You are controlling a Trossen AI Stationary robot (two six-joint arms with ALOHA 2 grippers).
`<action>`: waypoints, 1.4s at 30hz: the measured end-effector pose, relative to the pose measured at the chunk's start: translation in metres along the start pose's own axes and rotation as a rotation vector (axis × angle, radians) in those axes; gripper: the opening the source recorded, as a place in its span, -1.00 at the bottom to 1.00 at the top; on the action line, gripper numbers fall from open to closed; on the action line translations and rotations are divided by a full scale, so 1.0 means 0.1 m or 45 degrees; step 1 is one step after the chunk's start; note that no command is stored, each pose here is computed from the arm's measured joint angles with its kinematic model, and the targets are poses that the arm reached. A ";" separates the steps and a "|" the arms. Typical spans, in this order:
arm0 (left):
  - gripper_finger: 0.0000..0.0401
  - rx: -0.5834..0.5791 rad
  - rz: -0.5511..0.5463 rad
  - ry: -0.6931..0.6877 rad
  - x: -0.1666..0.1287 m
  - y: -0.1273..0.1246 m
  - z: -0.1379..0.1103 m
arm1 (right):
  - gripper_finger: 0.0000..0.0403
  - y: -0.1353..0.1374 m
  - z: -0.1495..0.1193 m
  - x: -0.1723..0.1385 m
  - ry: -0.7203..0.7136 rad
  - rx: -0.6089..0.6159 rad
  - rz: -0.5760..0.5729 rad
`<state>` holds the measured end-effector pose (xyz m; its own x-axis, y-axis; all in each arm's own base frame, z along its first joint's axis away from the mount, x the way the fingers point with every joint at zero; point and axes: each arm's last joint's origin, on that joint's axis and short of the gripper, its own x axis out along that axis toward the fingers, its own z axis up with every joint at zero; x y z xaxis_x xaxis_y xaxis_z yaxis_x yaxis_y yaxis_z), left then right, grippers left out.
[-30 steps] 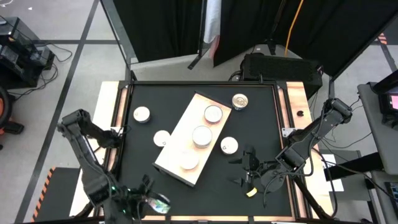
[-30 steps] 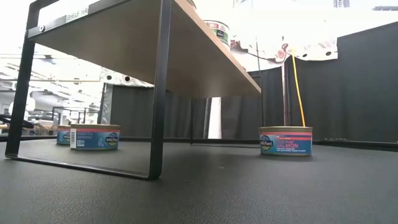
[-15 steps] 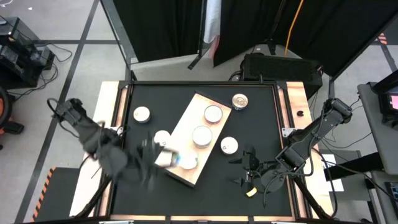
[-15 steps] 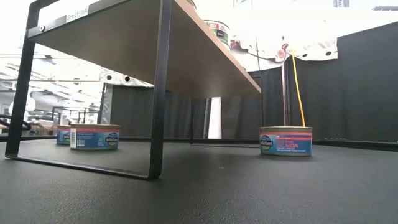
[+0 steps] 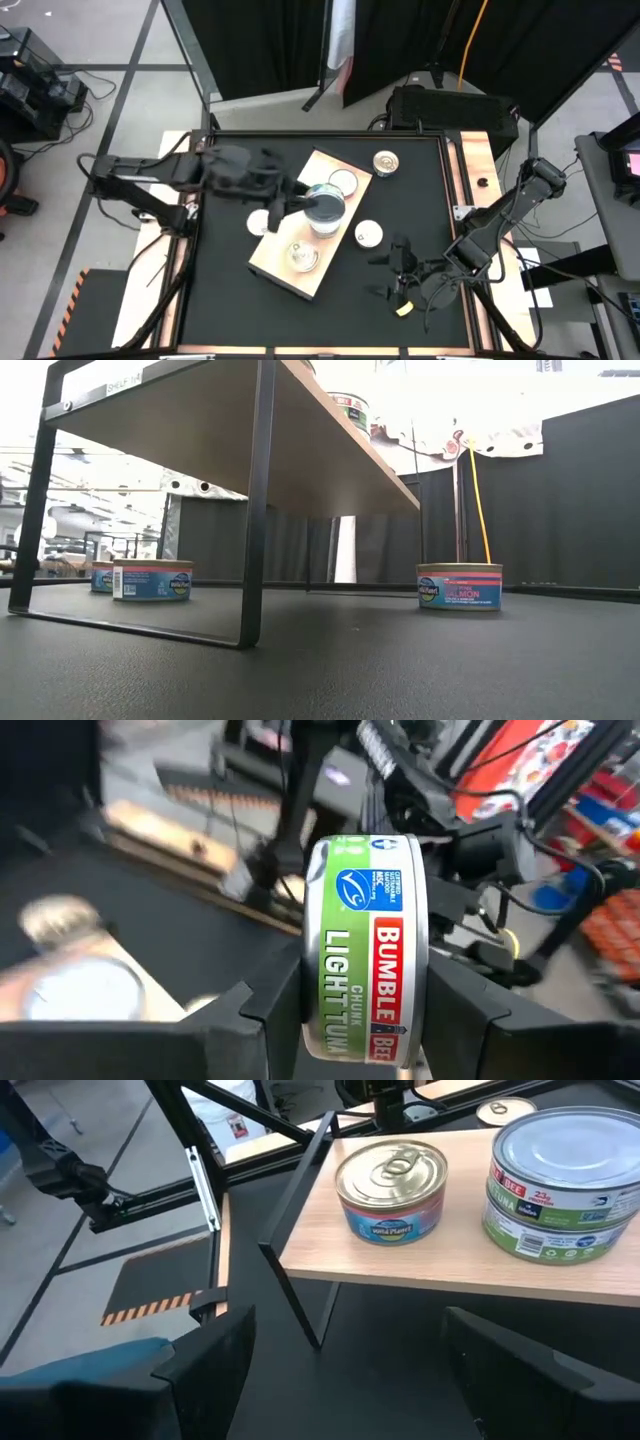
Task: Stack canned seafood by type on shelf
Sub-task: Stack the green tuna can on top of the other green tuna cans on the shelf
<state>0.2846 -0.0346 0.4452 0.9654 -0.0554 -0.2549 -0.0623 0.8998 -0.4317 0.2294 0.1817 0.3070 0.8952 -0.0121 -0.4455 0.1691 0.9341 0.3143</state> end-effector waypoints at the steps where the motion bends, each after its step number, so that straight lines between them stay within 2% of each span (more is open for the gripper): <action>1: -0.20 -0.050 -0.007 0.026 0.04 0.06 0.01 | 0.55 0.01 0.00 -0.01 -0.004 0.000 0.005; 7: -0.20 -0.220 -0.004 0.132 0.25 0.36 0.02 | 0.55 0.13 -0.09 -0.11 -0.013 0.014 0.065; 14: -0.20 -0.349 0.080 0.472 0.39 0.62 -0.20 | 0.55 0.28 -0.28 -0.18 0.013 0.012 0.098; 20: -0.20 -0.309 -0.015 0.532 0.39 0.65 -0.20 | 0.55 0.35 -0.36 -0.16 -0.007 0.016 0.100; 23: -0.20 -0.264 -0.011 0.553 0.38 0.69 -0.21 | 0.55 0.38 -0.38 -0.14 -0.013 0.024 0.115; 29: -0.20 -0.262 0.021 0.558 0.42 0.83 -0.24 | 0.55 0.38 -0.37 -0.13 -0.018 0.026 0.116; 42: -0.20 -0.321 -0.087 0.675 0.72 0.94 -0.38 | 0.55 0.37 -0.38 -0.13 -0.010 0.009 0.107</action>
<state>0.3383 0.0301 0.3534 0.7149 -0.3771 -0.5888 -0.1252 0.7595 -0.6384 0.2081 0.2303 0.2928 0.9097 0.0635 -0.4104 0.0958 0.9295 0.3562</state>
